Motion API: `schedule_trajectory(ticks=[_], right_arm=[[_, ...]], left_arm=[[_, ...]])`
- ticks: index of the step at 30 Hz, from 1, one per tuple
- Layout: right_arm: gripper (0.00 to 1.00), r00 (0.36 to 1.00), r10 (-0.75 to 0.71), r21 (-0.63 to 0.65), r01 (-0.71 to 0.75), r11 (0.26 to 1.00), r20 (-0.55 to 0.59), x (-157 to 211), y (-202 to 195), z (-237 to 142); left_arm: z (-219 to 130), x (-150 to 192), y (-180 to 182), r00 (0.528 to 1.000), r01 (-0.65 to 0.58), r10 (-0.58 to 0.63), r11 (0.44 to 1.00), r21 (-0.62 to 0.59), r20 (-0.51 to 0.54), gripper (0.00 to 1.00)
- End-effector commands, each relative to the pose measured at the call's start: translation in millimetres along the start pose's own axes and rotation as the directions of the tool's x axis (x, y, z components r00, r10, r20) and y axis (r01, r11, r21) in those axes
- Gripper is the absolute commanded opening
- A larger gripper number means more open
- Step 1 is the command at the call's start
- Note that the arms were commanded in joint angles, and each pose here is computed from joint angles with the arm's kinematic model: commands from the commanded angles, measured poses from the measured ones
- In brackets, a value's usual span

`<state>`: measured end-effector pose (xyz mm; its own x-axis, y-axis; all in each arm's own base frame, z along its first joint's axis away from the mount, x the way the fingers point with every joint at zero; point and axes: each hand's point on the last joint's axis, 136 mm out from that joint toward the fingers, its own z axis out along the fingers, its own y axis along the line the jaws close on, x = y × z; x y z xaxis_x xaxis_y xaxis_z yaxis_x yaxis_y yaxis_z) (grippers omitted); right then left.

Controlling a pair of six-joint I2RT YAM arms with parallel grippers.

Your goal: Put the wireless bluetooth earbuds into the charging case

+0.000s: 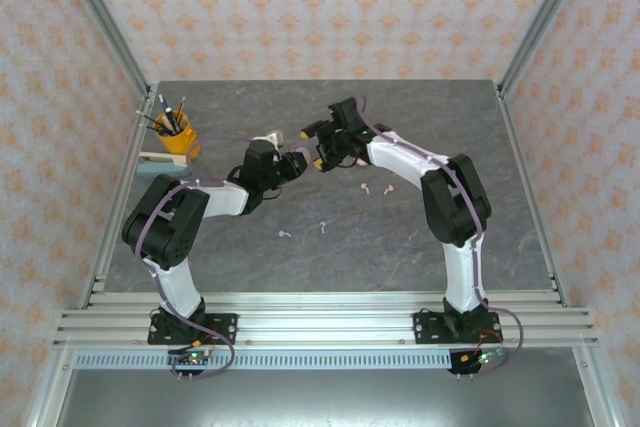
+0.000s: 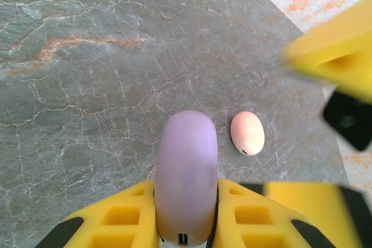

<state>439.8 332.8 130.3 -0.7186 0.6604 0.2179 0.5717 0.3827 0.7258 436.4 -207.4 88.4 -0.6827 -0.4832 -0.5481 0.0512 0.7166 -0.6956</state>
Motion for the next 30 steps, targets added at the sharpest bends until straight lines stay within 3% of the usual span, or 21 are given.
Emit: schedule_trajectory(ticks=[1,5,7,10,13,21,30], right_arm=[[0.73,0.997,-0.041,-0.072,0.046,0.996,0.064,-22,17,-42],[0.73,0.982,-0.154,-0.067,0.162,0.985,0.109,-39,4,-66],[0.73,0.948,-0.281,-0.076,0.294,0.953,0.147,-44,1,-82],[0.73,0.827,-0.522,-0.079,0.546,0.834,0.211,-37,-1,-106],[0.73,0.728,-0.656,-0.096,0.681,0.726,0.201,-20,-12,-117],[0.71,0.65,-0.753,-0.309,0.739,0.598,0.098,29,-15,-119],[0.69,0.609,-0.792,-0.352,0.75,0.561,0.034,54,-15,-101]], left_arm=[[-10,-7,-11,0.999,-0.046,0.046,0.999,0.013,0.006,0.15],[-21,-4,-28,0.995,-0.085,0.088,0.994,0.065,-0.044,0.15],[-31,-1,-38,0.989,-0.114,0.123,0.988,0.1,-0.085,0.15],[-47,2,-55,0.976,-0.144,0.166,0.977,0.159,-0.138,0.15],[-63,6,-70,0.961,-0.173,0.212,0.961,0.214,-0.179,0.15],[-85,9,-96,0.939,-0.174,0.251,0.937,0.304,-0.234,0.15],[-85,8,-103,0.936,-0.161,0.247,0.933,0.322,-0.25,0.14]])
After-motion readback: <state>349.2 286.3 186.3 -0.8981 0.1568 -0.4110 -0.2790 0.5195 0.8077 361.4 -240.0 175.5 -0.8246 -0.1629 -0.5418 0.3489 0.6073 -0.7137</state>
